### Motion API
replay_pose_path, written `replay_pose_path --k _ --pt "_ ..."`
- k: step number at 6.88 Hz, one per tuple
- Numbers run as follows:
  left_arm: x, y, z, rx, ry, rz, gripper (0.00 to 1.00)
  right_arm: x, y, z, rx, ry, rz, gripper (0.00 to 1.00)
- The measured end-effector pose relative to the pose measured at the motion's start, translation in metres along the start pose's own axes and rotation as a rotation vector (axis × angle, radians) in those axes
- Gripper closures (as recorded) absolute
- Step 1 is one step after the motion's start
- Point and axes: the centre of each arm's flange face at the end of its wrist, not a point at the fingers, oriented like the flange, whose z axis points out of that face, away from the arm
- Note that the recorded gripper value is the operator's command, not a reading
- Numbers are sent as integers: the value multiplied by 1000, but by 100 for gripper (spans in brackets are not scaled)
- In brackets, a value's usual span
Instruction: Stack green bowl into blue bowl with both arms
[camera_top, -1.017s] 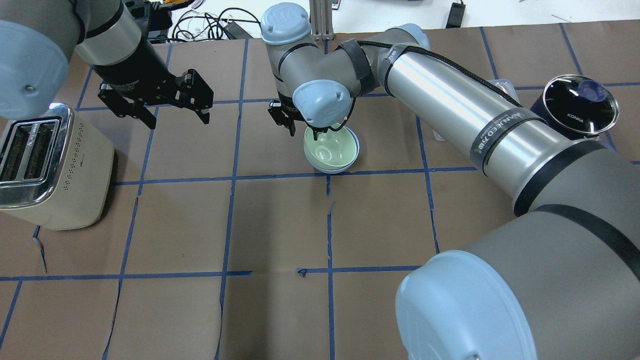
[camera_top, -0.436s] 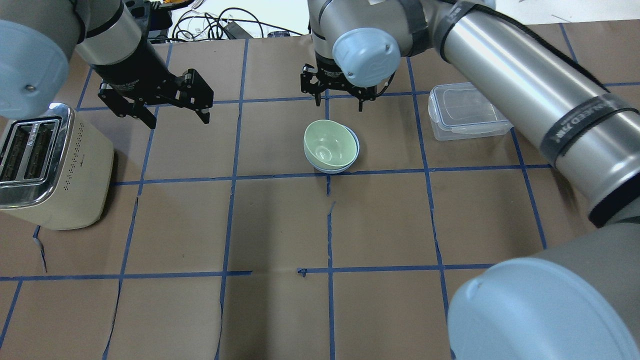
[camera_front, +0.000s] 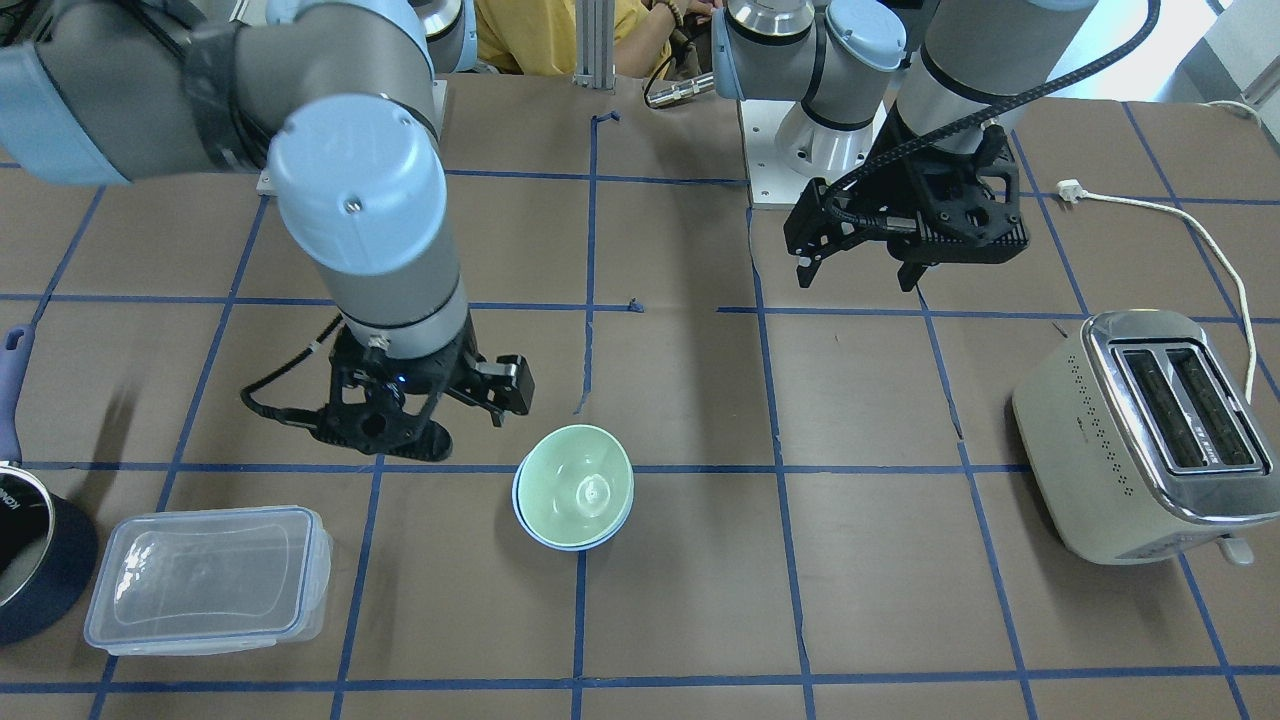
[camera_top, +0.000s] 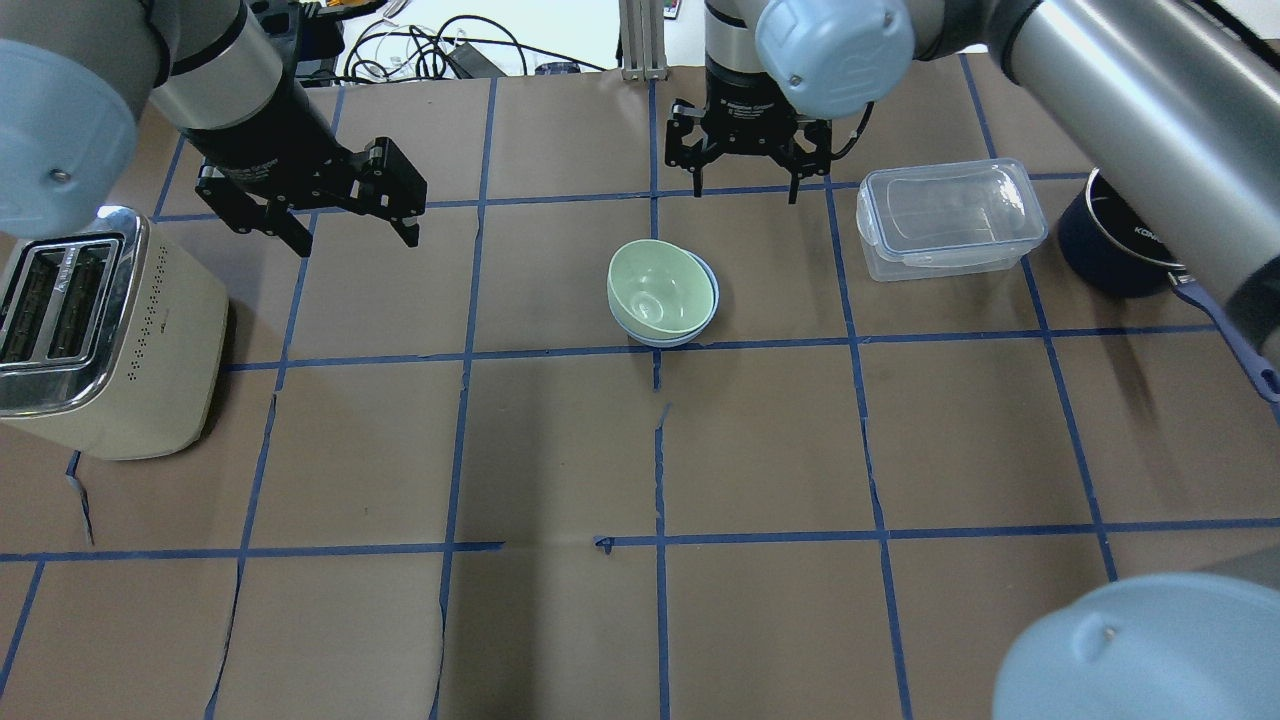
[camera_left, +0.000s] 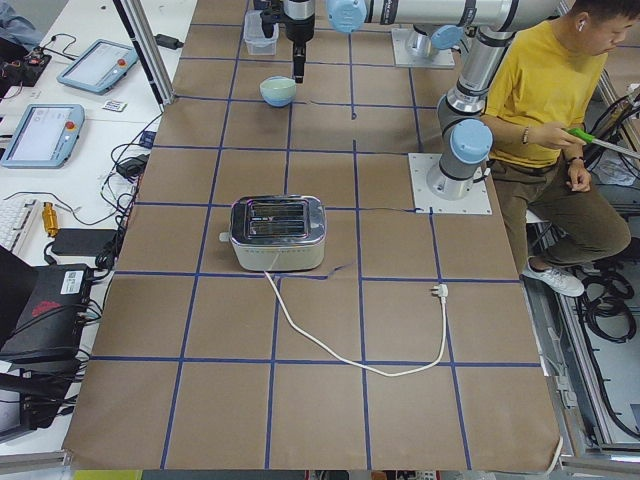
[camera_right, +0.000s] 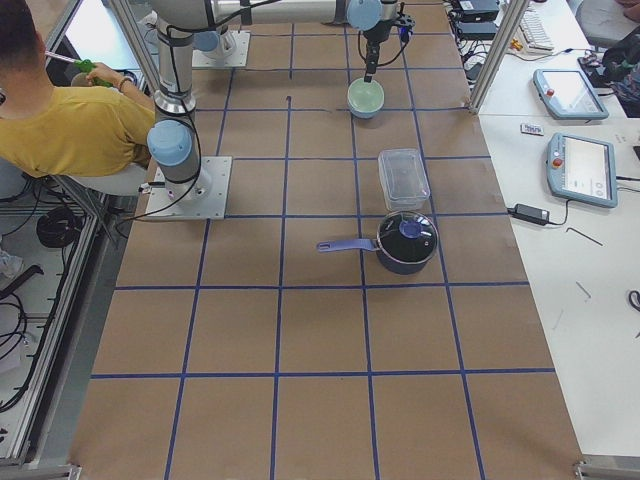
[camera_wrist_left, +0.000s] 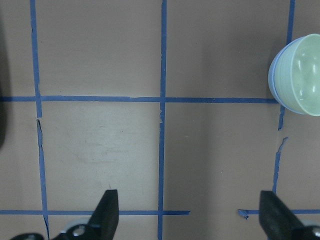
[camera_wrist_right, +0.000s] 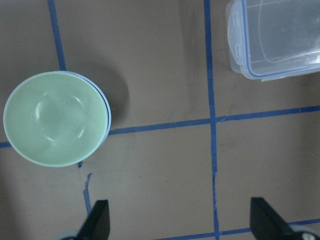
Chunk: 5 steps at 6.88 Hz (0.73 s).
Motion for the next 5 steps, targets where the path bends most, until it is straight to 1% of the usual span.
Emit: replay_pose_path --k 1,2,3,5 --pt "0 0 0 0 0 0 0 27 25 -5 -5 -2 -56 0" --pt "0 0 0 0 0 0 0 43 52 -4 -11 -3 -86 0" --pt "0 0 0 0 0 0 0 51 72 0 -3 -4 -93 0" --pt "0 0 0 0 0 0 0 59 84 0 27 -1 -87 0"
